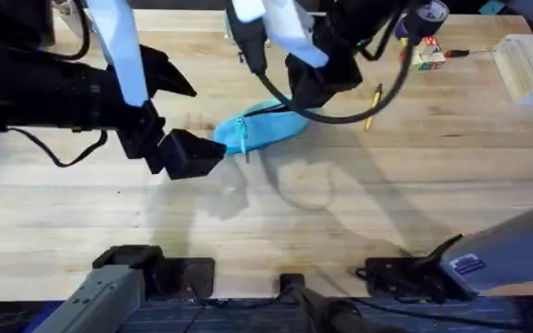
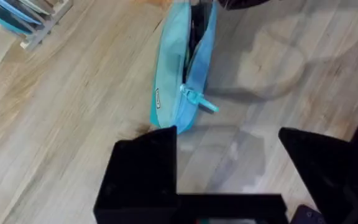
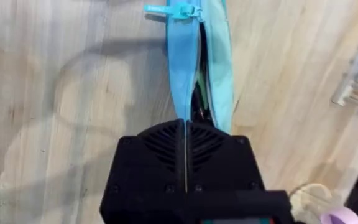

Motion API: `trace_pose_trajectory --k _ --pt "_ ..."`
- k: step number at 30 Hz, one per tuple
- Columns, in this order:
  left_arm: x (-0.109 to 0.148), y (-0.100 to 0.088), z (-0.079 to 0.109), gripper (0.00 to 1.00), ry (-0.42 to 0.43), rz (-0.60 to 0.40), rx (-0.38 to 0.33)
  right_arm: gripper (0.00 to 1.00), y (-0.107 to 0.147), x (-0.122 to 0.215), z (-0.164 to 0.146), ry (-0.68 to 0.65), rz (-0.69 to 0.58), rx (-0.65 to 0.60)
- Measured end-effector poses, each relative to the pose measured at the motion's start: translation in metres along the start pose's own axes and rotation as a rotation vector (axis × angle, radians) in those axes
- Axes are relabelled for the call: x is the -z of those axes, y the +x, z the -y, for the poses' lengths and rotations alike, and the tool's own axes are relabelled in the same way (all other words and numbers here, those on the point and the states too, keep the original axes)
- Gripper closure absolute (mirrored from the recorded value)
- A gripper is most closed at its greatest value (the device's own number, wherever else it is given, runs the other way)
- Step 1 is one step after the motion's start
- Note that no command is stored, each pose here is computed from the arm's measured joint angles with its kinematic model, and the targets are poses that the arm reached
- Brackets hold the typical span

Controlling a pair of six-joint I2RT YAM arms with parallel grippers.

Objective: Unzip the bag, pick up the pens from the table one at a time and place them inside, then zip the bag closed.

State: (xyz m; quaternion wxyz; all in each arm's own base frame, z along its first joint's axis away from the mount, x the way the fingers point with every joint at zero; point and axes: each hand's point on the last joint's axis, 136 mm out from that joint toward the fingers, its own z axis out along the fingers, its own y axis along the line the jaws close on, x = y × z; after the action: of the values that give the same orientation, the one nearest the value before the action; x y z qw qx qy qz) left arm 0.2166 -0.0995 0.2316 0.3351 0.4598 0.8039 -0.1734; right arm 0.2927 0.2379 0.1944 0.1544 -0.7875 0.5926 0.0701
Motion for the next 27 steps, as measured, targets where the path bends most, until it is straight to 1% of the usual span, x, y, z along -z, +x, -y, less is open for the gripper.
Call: trace_pose_trajectory --k 6,11,16,22,27 --pt "0.000 0.000 0.000 0.008 0.000 0.000 0.000 0.972 0.005 -0.025 0.003 -0.056 -0.015 0.005" --pt "0.000 0.000 0.000 0.008 0.000 0.000 0.000 0.971 0.006 -0.043 0.013 -0.056 -0.015 0.005" --pt "0.000 0.000 0.000 0.006 0.000 0.000 0.000 0.971 0.005 -0.052 0.023 -0.035 -0.008 0.011" --pt "0.000 0.000 0.000 0.007 0.000 0.000 0.000 0.971 0.005 -0.058 0.026 -0.035 -0.008 0.014" --pt "0.000 0.000 0.000 0.007 0.000 0.000 0.000 0.971 0.008 -0.070 0.028 -0.050 -0.013 0.010"
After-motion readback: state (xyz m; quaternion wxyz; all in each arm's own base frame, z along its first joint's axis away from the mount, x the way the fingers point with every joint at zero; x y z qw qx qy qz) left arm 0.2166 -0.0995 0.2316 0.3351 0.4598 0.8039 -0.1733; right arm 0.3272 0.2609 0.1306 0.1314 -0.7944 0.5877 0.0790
